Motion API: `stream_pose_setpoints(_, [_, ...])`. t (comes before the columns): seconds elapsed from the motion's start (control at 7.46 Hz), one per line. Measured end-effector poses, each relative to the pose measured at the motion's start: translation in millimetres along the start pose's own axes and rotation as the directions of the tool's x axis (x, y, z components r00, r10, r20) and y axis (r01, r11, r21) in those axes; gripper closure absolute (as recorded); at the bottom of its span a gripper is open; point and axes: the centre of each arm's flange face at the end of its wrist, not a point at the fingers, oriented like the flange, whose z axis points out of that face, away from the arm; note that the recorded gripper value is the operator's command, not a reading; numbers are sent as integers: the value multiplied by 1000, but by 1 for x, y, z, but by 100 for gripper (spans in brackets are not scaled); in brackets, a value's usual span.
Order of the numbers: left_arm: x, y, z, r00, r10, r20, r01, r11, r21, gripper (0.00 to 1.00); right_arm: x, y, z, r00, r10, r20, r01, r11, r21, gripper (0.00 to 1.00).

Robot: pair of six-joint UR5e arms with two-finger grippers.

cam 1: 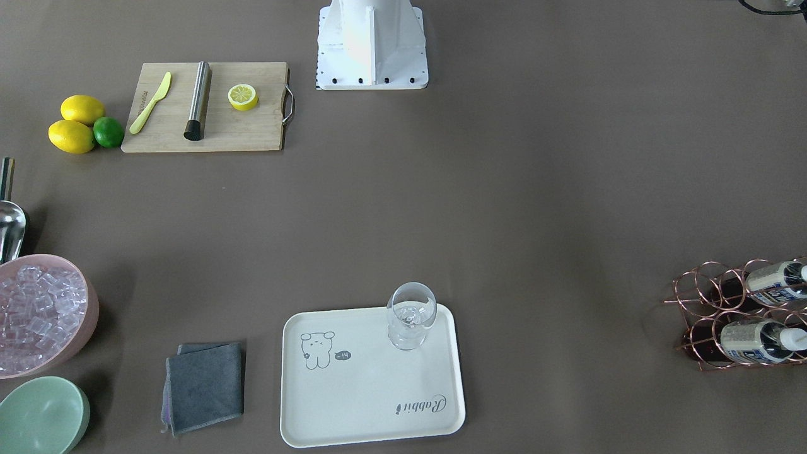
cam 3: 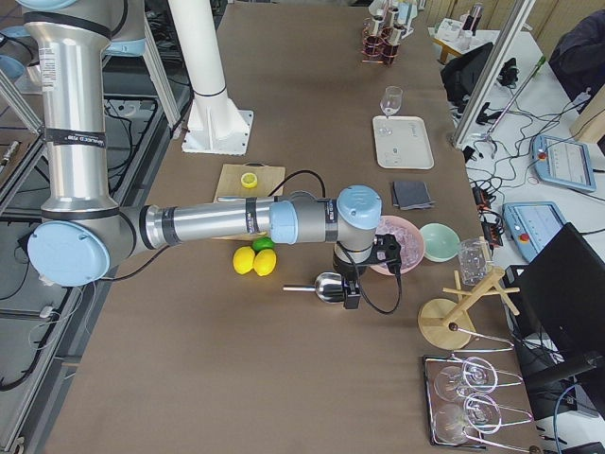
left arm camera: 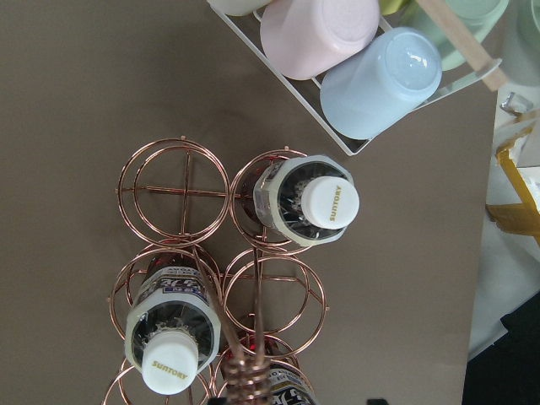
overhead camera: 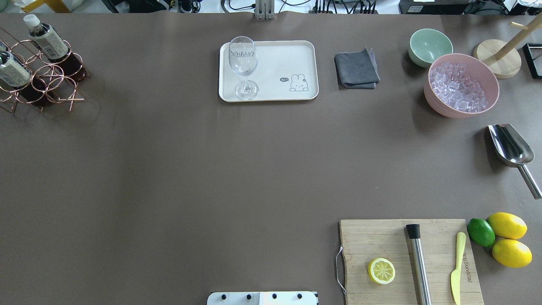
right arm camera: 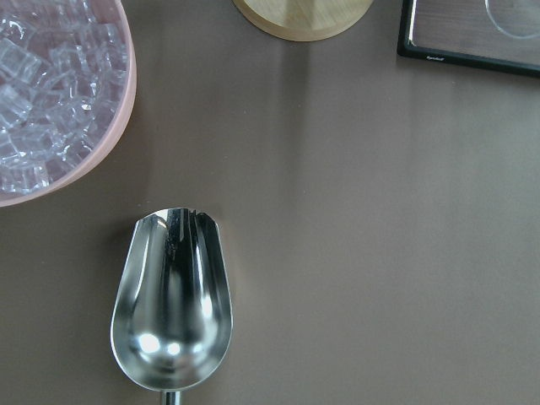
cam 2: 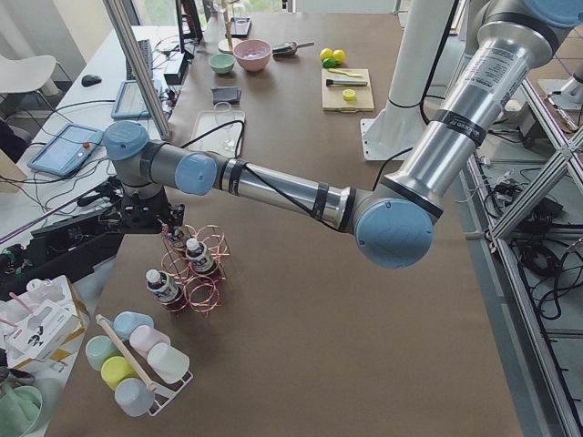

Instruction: Take tea from basket to plate

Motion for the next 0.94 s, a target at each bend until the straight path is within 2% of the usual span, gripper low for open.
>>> stream_pose_setpoints(0.13, [0, 3, -2, 1000, -5, 0, 5, 1000, -10, 55, 0, 0, 0, 1000, 0, 0, 0, 1000, 0, 0])
stream_pose_setpoints(0.27, [0, 4, -3, 1000, -8, 0, 8, 1000, -15, 88, 0, 0, 0, 1000, 0, 0, 0, 1000, 0, 0])
stream_pose_setpoints(0.4, [-1, 6, -3, 1000, -11, 3, 11, 1000, -24, 100, 0, 0, 0, 1000, 0, 0, 0, 1000, 0, 0])
stream_pose_setpoints(0.94, [-6, 11, -7, 1000, -2, 2, 2, 999, -33, 100, 0, 0, 0, 1000, -1, 0, 1, 1000, 1, 0])
